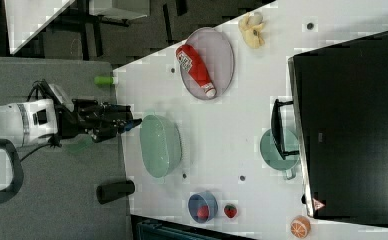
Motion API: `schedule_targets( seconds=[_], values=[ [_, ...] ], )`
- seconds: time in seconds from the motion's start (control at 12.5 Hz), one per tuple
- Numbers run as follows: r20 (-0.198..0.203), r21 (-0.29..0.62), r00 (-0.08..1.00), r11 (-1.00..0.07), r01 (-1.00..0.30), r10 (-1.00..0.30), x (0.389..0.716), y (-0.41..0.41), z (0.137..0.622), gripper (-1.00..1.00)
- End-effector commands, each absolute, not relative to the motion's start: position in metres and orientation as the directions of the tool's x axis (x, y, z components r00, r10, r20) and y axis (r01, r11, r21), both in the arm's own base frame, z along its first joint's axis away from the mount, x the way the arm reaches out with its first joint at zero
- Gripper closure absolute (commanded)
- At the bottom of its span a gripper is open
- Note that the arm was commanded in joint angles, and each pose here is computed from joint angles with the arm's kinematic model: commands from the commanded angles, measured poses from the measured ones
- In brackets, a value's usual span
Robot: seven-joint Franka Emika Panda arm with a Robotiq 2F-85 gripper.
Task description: Drag strainer left to right.
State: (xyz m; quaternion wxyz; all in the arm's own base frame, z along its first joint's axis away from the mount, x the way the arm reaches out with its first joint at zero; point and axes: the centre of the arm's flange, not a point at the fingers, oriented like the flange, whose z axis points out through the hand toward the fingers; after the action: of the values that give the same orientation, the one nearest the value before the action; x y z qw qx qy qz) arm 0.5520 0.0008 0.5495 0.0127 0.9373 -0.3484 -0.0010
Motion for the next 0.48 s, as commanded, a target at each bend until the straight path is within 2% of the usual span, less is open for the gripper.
schedule_targets(
  seconds=[0.08,0.24,0.48],
  values=[
    [0.018,0.004,0.612,-0.612,-0.791,-0.791,0.413,-0.036,0.636,-0.59],
    [0.017,0.004,0.612,-0.612,-0.791,-0.791,0.413,-0.036,0.635,-1.00],
    [0.005,0.016,0.657,-0.656,-0.754,-0.754,0.421,-0.001,0.624,-1.00]
  ],
)
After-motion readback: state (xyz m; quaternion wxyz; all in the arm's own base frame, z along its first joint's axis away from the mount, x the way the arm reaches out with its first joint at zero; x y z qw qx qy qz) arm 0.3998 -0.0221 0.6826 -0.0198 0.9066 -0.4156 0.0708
